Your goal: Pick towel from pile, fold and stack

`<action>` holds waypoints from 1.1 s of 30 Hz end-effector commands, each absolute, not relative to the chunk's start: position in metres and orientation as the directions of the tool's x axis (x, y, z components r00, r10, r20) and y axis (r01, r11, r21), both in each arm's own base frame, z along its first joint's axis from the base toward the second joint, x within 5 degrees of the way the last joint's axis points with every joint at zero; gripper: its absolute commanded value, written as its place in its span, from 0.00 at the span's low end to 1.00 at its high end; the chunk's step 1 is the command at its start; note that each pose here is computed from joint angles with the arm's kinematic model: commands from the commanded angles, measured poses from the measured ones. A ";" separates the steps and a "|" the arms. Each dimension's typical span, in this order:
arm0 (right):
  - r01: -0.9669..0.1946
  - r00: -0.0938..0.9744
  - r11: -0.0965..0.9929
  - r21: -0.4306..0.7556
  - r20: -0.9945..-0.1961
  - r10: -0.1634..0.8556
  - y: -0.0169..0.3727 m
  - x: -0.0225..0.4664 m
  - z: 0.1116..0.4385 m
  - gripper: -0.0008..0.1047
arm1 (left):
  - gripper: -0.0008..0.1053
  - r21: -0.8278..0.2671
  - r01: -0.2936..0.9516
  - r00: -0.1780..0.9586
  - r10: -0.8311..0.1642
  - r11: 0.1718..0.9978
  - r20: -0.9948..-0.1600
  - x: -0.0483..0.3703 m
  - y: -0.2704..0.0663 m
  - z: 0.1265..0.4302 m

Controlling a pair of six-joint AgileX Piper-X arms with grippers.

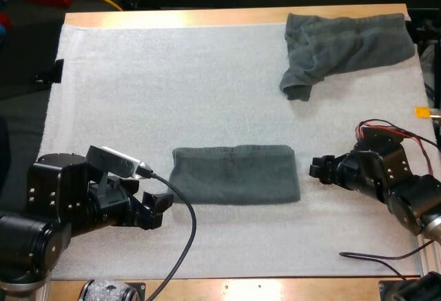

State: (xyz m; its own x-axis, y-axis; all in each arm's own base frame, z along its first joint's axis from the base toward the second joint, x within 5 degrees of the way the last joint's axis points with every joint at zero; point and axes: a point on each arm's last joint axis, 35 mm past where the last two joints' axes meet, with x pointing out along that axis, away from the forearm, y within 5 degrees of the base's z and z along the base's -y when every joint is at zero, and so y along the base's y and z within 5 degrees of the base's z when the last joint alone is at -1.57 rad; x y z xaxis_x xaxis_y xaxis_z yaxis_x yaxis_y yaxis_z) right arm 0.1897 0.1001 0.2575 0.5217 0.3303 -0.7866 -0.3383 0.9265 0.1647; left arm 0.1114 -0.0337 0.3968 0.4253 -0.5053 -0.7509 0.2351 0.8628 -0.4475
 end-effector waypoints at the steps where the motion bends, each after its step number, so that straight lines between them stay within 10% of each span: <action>1: -0.338 0.529 0.929 0.151 -0.786 0.320 0.098 0.190 0.260 0.57 | 0.66 -0.459 0.233 0.426 -0.514 0.858 -0.745 0.110 -0.034 0.399; 33: -0.285 0.095 0.691 0.664 -0.698 0.710 0.057 0.256 0.149 0.55 | 0.66 -0.458 0.234 0.428 -0.514 0.857 -0.743 0.110 -0.034 0.399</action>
